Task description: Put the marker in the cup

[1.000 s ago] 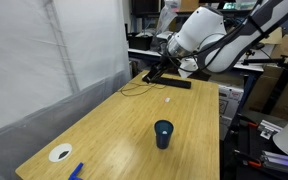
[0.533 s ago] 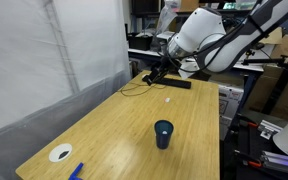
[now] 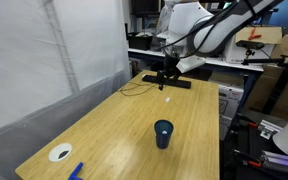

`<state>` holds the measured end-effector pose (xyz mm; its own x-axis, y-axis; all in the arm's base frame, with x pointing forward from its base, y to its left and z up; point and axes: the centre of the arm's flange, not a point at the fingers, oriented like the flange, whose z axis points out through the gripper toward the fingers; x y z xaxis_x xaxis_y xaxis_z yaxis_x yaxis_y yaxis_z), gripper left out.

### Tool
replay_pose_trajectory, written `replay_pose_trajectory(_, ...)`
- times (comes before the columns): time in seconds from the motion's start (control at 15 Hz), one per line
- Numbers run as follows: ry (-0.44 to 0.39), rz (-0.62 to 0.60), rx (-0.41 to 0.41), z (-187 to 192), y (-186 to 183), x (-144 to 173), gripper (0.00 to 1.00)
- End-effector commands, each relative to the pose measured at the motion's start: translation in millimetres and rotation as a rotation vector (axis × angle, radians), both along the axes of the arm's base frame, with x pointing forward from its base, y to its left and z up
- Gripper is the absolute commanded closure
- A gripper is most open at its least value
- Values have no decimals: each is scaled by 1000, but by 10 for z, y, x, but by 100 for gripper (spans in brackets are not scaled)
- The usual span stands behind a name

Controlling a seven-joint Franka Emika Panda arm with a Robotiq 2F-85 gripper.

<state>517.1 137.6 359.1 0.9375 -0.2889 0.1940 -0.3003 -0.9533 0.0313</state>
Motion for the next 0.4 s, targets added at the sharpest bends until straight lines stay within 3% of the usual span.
replay_pose_trajectory(0.0,115,-39,50,99,22,152,0)
replay_pose_trajectory(0.07,126,-34,75,117,27,138,0)
replay_pose_trajectory(0.13,81,-29,25,75,10,4,0)
replay_pose_trajectory(0.33,97,-33,44,102,21,4,0)
